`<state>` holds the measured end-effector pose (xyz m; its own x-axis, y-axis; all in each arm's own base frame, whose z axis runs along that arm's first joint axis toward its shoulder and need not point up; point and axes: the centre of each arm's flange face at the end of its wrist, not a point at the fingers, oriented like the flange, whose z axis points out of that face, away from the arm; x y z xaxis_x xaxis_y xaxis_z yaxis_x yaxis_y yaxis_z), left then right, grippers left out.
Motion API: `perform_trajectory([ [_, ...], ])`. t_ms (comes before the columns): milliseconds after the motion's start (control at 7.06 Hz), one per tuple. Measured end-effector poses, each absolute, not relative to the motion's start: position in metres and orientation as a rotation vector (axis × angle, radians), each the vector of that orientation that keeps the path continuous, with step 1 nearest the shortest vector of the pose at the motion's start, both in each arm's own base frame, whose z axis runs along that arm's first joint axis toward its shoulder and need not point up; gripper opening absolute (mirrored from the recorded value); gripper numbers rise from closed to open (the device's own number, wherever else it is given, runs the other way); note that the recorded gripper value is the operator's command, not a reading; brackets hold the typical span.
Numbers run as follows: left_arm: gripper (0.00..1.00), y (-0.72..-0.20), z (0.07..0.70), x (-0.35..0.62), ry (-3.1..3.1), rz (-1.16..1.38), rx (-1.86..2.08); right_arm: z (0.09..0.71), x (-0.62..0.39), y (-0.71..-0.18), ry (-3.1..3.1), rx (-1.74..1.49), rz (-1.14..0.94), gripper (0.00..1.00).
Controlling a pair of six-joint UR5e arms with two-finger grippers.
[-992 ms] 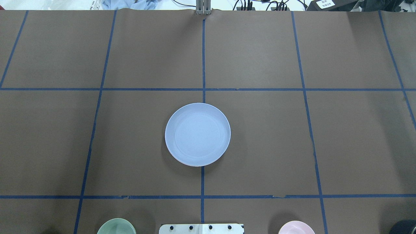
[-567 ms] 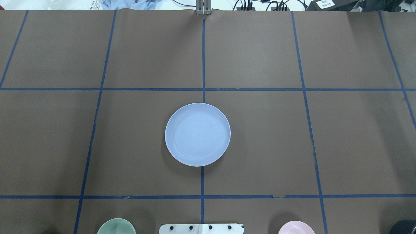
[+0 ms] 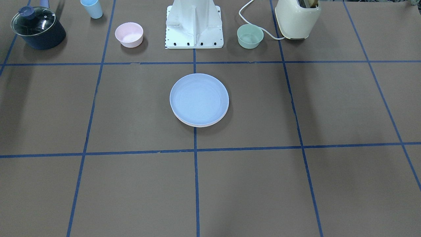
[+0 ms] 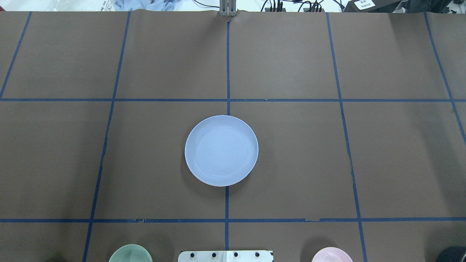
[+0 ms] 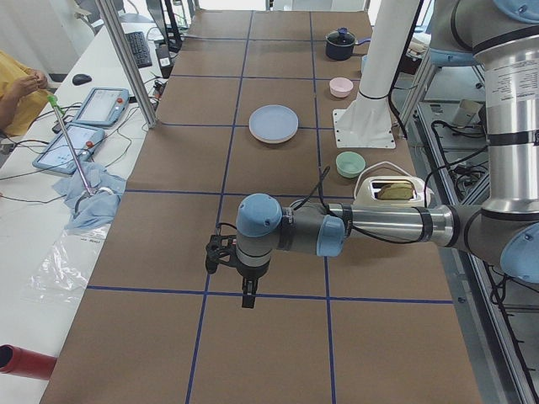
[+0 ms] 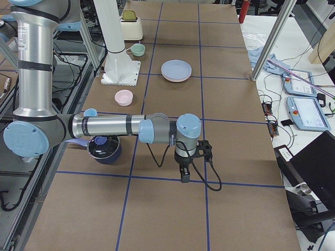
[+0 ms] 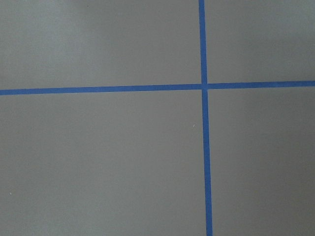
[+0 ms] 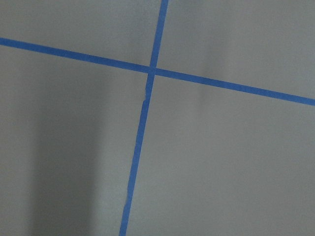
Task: Stack three plates with pink and blue
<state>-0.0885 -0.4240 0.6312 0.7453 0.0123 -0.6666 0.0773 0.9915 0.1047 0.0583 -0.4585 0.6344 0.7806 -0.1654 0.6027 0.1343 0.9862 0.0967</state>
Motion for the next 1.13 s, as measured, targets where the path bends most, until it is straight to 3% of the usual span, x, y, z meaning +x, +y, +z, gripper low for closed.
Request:
perform_trajectory([
  [1134, 1.00, -0.4157, 0.6404, -0.0883, 0.727, -0.050, 0.100, 0.6412, 0.0583, -0.4565, -0.656, 0.035, -0.157, 1.00],
])
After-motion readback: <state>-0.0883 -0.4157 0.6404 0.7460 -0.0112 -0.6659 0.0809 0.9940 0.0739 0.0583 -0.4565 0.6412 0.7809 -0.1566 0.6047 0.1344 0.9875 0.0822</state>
